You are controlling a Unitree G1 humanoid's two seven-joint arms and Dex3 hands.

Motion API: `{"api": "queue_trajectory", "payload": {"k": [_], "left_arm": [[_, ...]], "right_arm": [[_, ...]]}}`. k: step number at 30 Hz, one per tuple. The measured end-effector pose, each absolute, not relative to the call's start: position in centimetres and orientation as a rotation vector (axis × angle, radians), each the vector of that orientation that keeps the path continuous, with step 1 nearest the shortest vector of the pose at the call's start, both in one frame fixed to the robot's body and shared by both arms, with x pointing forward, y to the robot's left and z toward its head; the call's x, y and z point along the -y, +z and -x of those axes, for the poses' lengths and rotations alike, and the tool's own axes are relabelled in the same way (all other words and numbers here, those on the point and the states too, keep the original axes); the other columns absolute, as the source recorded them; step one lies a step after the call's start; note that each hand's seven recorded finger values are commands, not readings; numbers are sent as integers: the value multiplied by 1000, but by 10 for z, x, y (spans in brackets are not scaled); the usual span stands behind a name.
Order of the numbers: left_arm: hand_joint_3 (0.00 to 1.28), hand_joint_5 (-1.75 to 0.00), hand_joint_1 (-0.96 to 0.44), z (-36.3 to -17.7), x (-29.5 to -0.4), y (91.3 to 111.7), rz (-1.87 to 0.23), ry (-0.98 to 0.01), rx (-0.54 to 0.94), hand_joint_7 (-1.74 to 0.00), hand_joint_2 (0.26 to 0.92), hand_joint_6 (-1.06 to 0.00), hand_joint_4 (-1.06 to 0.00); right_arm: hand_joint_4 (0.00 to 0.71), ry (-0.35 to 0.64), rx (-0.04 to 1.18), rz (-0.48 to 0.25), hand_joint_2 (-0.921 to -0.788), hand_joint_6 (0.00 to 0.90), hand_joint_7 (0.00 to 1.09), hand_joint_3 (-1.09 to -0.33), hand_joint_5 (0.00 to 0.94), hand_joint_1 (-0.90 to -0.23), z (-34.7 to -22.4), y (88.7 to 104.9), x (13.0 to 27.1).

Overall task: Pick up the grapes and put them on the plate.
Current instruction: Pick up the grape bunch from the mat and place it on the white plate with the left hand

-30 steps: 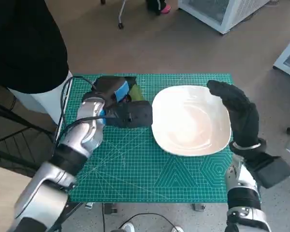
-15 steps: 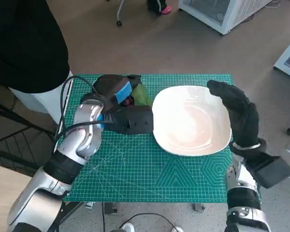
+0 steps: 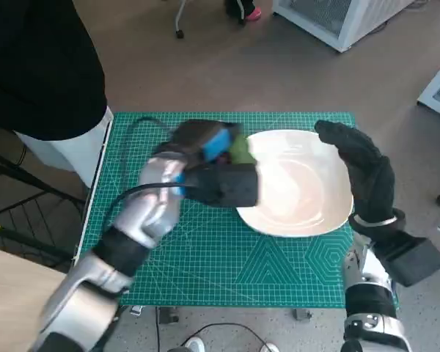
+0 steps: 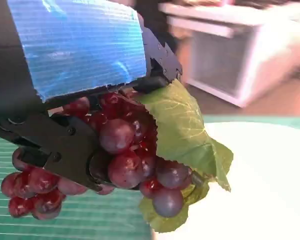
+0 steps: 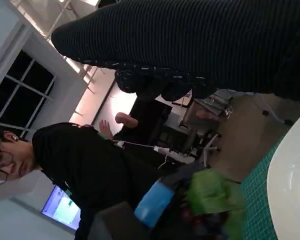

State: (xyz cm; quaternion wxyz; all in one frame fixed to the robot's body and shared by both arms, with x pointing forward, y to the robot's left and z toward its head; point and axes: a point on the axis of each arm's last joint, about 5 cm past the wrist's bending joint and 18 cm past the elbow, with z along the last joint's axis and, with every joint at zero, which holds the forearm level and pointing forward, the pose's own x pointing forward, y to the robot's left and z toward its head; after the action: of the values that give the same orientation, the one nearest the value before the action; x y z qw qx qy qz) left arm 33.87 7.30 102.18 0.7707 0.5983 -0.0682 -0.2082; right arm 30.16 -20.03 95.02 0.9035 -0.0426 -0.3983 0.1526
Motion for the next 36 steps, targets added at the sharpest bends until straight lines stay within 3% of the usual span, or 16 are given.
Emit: {"api": "queue_trajectory", "payload": {"k": [13, 18, 24, 30, 36], "left_arm": [[57, -1308, 1, -346, -27, 1024, -1277, -605, 200, -962, 917, -684, -694], [116, -1411, 3, -345, -11, 1023, -1273, -642, 184, -940, 905, -683, -622], [462, -1434, 2, -341, 6, 1022, -1261, -670, 171, -1304, 771, -529, -508], [477, -1497, 2, -338, 14, 1021, -1265, -679, 161, -1449, 816, -411, -404], [457, -1517, 2, -339, 14, 1020, -1286, -666, 144, -1478, 842, -378, -372]], "right_arm": [[244, 278, 852, 110, -921, 250, 5, -552, 3, -495, -292, 950, 209], [237, 256, 869, 113, -921, 247, 4, -560, 1, -488, -289, 951, 210], [225, 233, 872, 113, -921, 243, 1, -575, 0, -466, -287, 951, 211], [217, 226, 873, 129, -921, 238, 0, -588, 0, -456, -286, 952, 210], [212, 209, 872, 134, -921, 233, 0, -597, 0, -454, -285, 952, 213]]}}
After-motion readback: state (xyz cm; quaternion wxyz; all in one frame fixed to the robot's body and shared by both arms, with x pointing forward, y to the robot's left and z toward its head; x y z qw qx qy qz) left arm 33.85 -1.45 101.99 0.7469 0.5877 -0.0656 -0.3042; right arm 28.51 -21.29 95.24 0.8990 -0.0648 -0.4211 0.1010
